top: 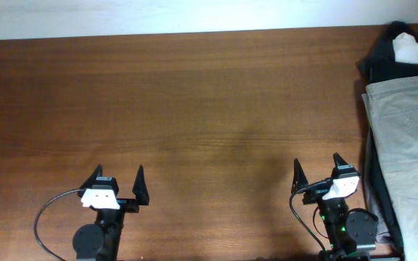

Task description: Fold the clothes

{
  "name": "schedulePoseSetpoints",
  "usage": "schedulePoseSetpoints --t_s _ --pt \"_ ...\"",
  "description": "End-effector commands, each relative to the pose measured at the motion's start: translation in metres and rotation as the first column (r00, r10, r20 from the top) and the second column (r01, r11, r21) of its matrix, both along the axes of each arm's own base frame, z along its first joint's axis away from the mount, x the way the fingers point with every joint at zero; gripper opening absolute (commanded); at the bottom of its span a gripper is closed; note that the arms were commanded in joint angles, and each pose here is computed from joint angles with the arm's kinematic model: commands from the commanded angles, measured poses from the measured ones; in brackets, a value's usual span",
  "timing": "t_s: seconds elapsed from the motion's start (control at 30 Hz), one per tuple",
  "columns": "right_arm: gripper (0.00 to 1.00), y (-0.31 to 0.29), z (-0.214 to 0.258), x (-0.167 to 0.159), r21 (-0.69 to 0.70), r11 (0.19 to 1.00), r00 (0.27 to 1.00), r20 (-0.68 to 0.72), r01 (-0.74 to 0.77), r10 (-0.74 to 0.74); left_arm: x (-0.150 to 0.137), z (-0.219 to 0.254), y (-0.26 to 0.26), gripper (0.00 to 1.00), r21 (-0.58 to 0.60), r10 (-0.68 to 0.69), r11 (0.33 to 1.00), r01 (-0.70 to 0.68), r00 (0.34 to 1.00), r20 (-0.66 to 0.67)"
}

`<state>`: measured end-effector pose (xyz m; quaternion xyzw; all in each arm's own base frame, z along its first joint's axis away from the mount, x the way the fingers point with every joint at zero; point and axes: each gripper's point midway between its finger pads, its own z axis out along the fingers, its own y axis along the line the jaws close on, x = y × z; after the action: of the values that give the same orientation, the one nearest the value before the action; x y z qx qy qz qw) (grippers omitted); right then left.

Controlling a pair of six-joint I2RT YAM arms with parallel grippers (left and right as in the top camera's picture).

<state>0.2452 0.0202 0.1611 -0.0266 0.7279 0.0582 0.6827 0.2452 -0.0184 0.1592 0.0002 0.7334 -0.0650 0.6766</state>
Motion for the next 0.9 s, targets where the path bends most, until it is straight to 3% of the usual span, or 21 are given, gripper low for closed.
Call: schedulePoseSetpoints --t_s 0.0,0.87 --pt "0.99 -0.002 -0.003 0.0 -0.007 1.0 1.0 -0.007 0.006 -0.006 0.0 -0.002 0.002 0.99 0.017 0.011 1.0 -0.011 1.0 0.0" --pt "0.99 0.008 -0.002 -0.001 0.034 0.998 0.999 -0.008 -0.044 0.044 0.0 -0.002 0.002 0.99 0.017 0.011 1.0 -0.011 1.0 0.0"
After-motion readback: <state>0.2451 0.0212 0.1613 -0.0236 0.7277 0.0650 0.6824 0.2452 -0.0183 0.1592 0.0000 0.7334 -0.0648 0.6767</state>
